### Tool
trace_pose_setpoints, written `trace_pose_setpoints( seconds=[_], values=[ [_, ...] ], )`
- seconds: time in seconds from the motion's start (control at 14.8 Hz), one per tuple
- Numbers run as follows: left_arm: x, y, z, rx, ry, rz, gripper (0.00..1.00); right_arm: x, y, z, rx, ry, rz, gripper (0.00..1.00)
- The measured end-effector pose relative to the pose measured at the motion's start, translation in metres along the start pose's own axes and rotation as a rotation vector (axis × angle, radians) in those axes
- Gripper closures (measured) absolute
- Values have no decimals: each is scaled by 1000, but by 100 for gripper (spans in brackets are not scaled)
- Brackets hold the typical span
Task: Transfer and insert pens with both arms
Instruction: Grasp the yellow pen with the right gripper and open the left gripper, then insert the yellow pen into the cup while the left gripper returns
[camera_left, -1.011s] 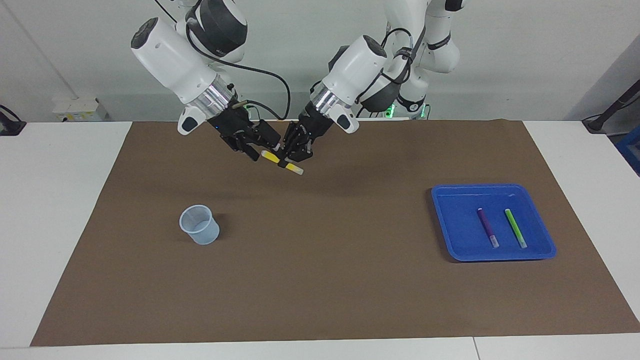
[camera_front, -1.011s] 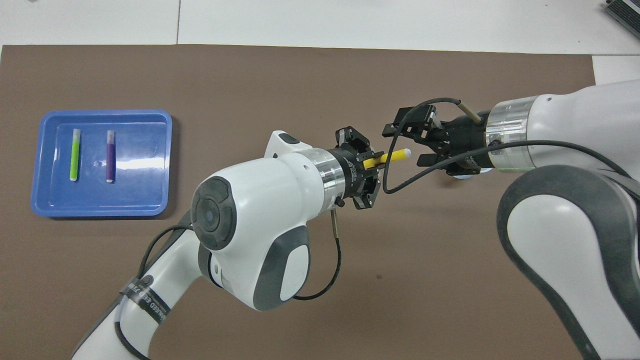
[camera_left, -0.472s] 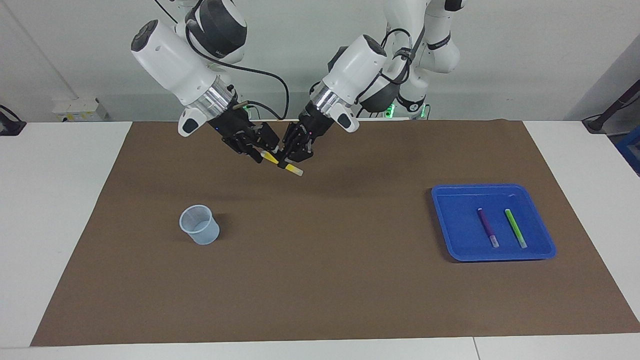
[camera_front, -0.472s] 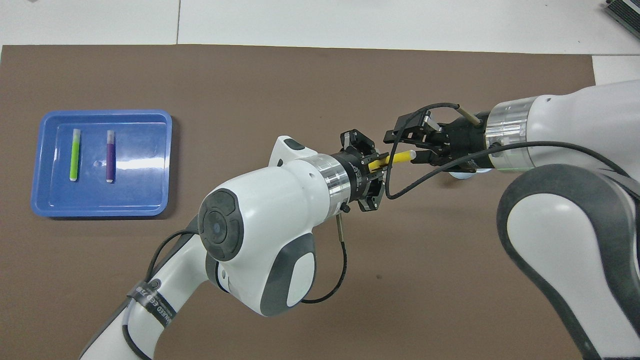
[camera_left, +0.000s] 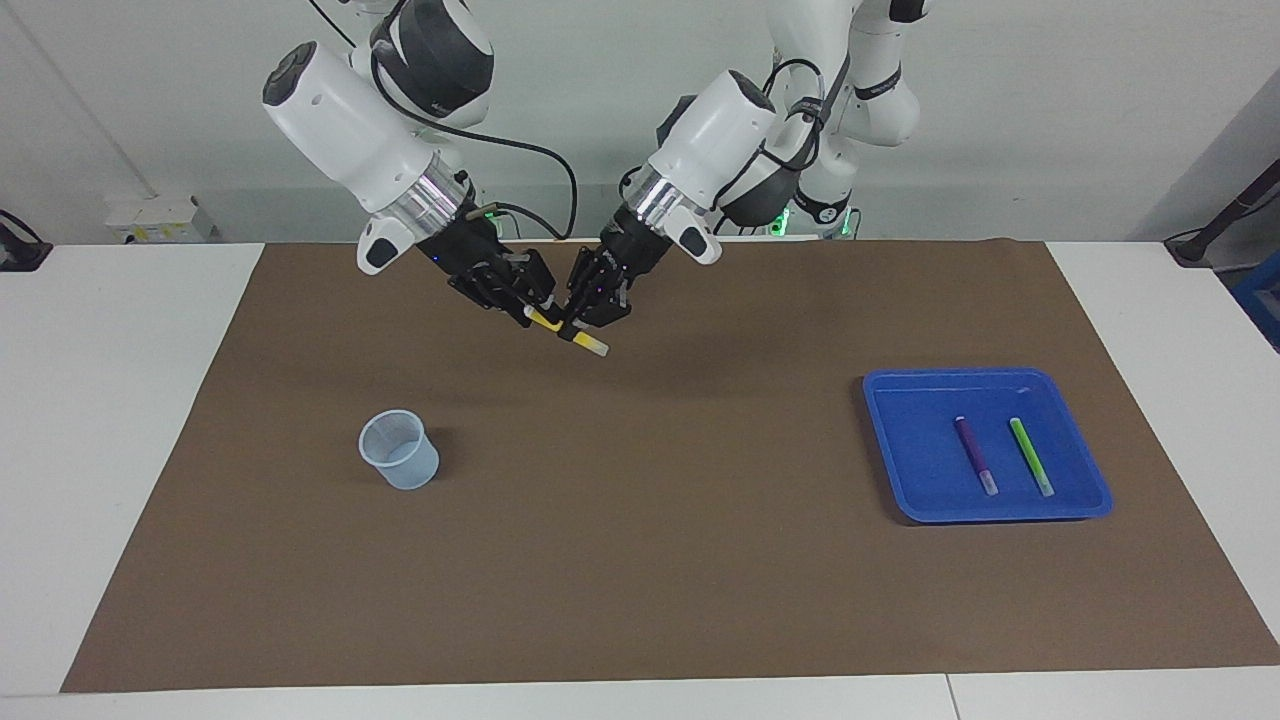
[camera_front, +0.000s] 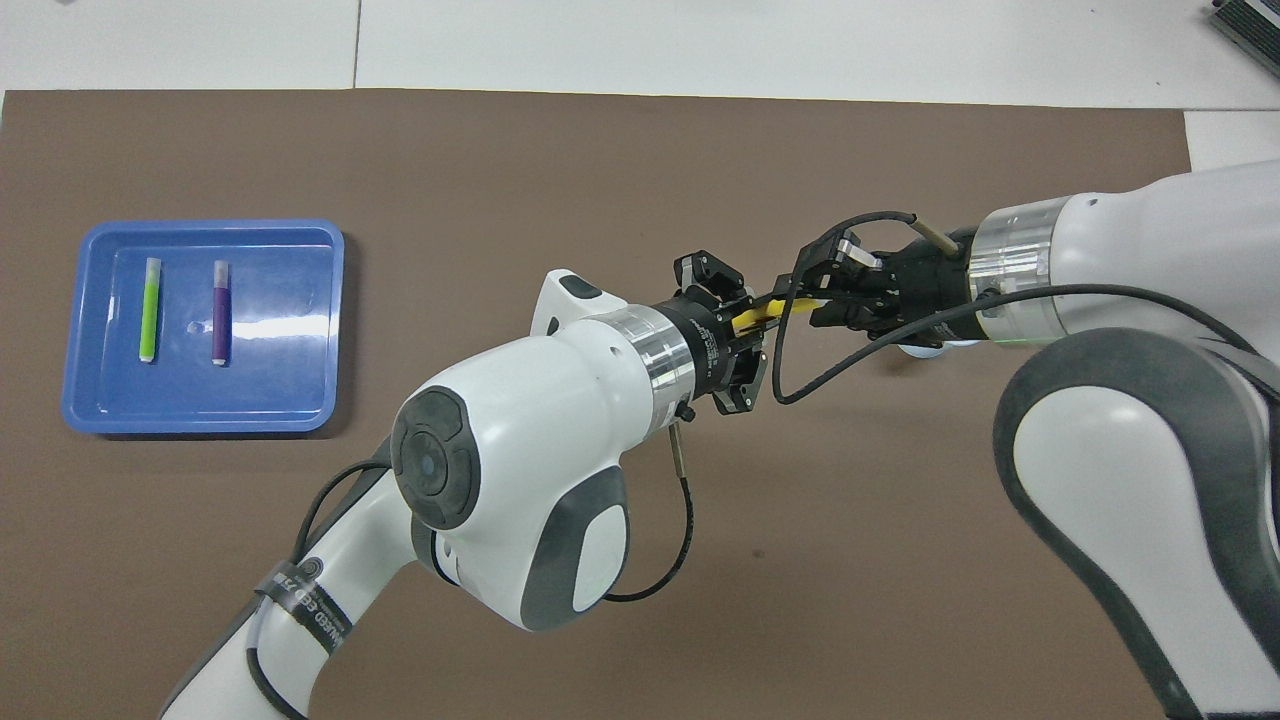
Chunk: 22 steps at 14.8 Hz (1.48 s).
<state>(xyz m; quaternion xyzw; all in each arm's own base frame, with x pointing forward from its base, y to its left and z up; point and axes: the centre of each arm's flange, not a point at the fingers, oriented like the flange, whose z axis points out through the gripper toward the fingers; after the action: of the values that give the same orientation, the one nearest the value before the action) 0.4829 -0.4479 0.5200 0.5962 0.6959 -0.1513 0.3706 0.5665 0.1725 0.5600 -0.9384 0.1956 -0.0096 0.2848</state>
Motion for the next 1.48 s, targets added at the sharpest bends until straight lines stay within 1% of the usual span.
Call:
trace_pose_setpoints(
  seconds=[0.2,0.27,0.34,0.4,0.47,0.61,0.67,0.74,1.01,1.08,1.15,1.21,1.28,1.35,1.42,1.48],
  values=[
    [1,0,0,-4,0,-1,82,0,0,0,0,0,-4,55],
    [2,0,1,-4,0,-1,82,0,0,0,0,0,-4,59],
    [2,0,1,-6,-1,-1,82,0,0,0,0,0,-4,59],
    [1,0,0,-10,-3,-1,82,0,0,0,0,0,-4,64],
    [1,1,0,-14,-5,-1,82,0,0,0,0,0,-4,64],
    [1,0,0,-16,-6,-1,82,0,0,0,0,0,-8,78],
    [1,0,0,-17,-7,-1,82,0,0,0,0,1,-15,78],
    [1,0,1,-16,-8,-11,82,-1,-1,-1,3,0,-17,81],
    [1,-1,1,-17,-9,-16,82,0,-1,-1,3,0,-27,81],
    [1,-1,1,-17,-9,-14,77,0,-1,-1,3,1,-31,81],
    [2,0,1,-18,-8,-13,67,0,0,-1,3,1,-34,81],
    [2,0,1,-18,-8,-12,57,1,1,-2,3,2,-35,81],
    [2,0,1,-18,-8,-11,44,3,2,-3,3,4,-38,81],
    [2,0,1,-18,-8,-11,34,4,4,-4,3,6,-41,81],
    [2,-1,1,-13,-6,-10,30,6,6,-5,1,6,-48,81],
    [2,-1,1,1,2,-10,30,7,8,-6,-6,4,-61,81]
  ],
)
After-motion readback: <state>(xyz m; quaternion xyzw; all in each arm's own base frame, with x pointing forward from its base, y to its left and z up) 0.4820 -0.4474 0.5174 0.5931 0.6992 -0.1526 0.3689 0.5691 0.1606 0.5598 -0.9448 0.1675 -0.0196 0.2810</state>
